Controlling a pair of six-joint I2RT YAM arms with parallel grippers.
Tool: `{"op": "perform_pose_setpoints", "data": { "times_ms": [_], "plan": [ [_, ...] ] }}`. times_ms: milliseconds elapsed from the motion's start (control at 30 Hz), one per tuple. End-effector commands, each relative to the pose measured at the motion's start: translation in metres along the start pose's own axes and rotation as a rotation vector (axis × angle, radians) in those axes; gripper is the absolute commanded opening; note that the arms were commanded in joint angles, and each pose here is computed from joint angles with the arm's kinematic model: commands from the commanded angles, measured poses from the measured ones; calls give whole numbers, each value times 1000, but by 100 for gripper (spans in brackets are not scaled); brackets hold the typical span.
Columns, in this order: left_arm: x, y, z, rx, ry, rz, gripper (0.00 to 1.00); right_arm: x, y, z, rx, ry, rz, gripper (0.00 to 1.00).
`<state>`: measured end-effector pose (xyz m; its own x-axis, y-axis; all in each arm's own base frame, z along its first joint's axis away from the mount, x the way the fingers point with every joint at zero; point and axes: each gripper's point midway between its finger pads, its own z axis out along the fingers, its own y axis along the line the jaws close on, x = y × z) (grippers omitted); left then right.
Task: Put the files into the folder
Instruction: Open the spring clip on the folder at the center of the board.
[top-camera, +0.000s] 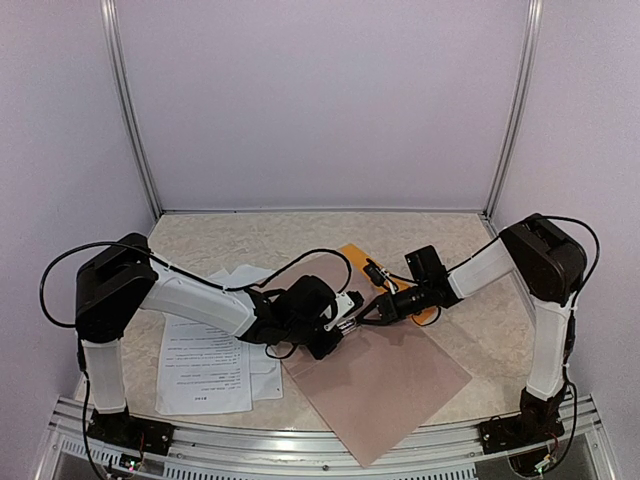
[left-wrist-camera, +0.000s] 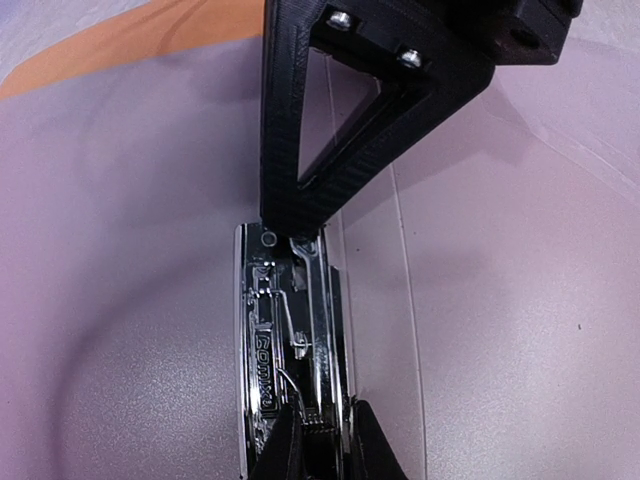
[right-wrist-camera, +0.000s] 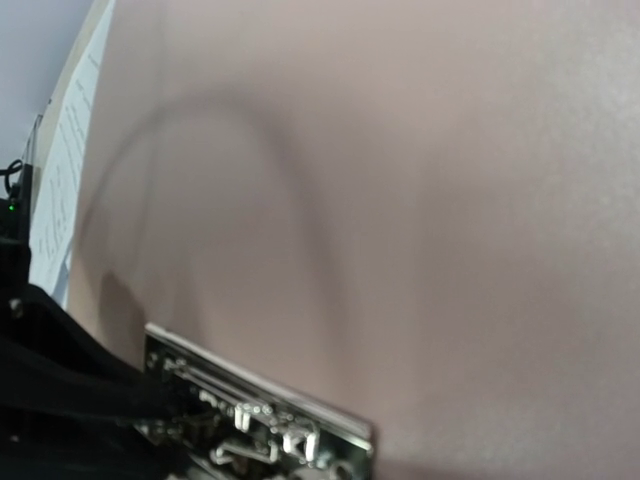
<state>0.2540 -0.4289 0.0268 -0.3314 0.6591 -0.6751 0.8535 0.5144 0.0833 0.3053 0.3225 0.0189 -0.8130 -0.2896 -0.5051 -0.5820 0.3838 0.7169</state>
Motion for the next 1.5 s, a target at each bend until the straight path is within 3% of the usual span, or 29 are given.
{"op": "perform_pose_setpoints", "data": {
  "times_ms": [0,333,667,1167,1467],
  "plan": [
    [101,-62,4,276,299,69,5,60,-107,-1,489,92,59,0],
    [98,-62,3,274,292,72,5,51,-79,12,309,59,11,0],
    [95,-67,1,307,257,76,5,67,-92,23,287,87,-2,0],
    [99,-74,0,339,280,101,4,33,-71,20,242,11,-66,0],
    [99,-76,-1,342,274,108,4,45,-104,17,417,101,-37,0]
  ]
}}
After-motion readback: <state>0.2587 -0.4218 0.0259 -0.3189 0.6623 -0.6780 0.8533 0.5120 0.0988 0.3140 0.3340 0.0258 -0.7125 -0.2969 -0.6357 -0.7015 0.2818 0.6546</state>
